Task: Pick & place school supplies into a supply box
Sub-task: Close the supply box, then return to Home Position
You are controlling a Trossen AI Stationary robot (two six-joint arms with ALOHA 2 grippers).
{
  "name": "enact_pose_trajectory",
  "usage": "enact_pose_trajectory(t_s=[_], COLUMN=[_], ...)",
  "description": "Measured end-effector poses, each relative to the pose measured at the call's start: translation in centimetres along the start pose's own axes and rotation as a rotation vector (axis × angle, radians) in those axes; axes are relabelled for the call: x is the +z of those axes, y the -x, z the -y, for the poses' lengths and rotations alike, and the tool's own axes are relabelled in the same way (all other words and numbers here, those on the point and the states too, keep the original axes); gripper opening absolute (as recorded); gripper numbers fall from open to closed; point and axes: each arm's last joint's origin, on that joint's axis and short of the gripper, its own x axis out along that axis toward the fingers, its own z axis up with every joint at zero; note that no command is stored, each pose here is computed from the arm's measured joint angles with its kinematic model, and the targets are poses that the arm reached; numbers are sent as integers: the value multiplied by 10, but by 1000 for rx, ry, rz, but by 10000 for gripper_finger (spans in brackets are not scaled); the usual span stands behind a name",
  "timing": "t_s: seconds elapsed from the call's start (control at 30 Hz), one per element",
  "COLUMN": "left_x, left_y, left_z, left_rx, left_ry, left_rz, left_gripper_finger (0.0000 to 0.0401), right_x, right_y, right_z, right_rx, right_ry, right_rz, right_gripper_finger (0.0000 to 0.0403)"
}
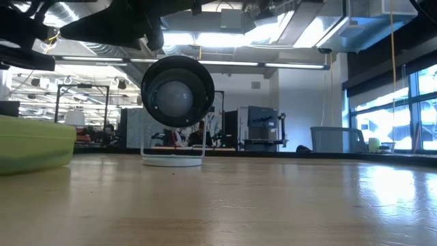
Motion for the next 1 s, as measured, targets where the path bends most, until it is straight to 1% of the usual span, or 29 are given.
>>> enact_pose_trajectory(t_s=[0.13,0.27,0.33,0.4,0.47,0.53,0.63,0.73,0.8,0.9,1.0], left_x=[-8,-20,-27,-32,-39,-47,-61,-73,-79,-87,-95], left_y=[20,50,67,86,100,111,113,102,93,85,79], left_z=[-1,-2,-3,-6,-11,-18,-30,-42,-52,-64,-74], left_rx=[-43,-105,-154,-213,-249,-275,-297,-353,-393,-425,-405], left_ry=[86,161,191,233,263,281,285,278,285,297,284], left_rz=[80,251,410,615,797,961,1136,1255,1312,1395,1440], left_gripper_finger=[4,2,1,3,4,6,5,2,2,3,3], right_x=[5,20,33,47,59,68,71,68,62,49,29], right_y=[4,23,37,55,77,97,124,146,160,180,203], right_z=[1,5,9,12,16,18,23,30,32,33,34], right_rx=[23,64,59,42,48,44,57,113,158,258,324], right_ry=[-55,-70,-65,-27,32,22,-15,-109,-175,-254,-305], right_rz=[-19,-131,-177,-219,-296,-347,-409,-385,-317,-146,17], right_gripper_finger=[369,369,369,369,369,369,369,369,369,369,369])
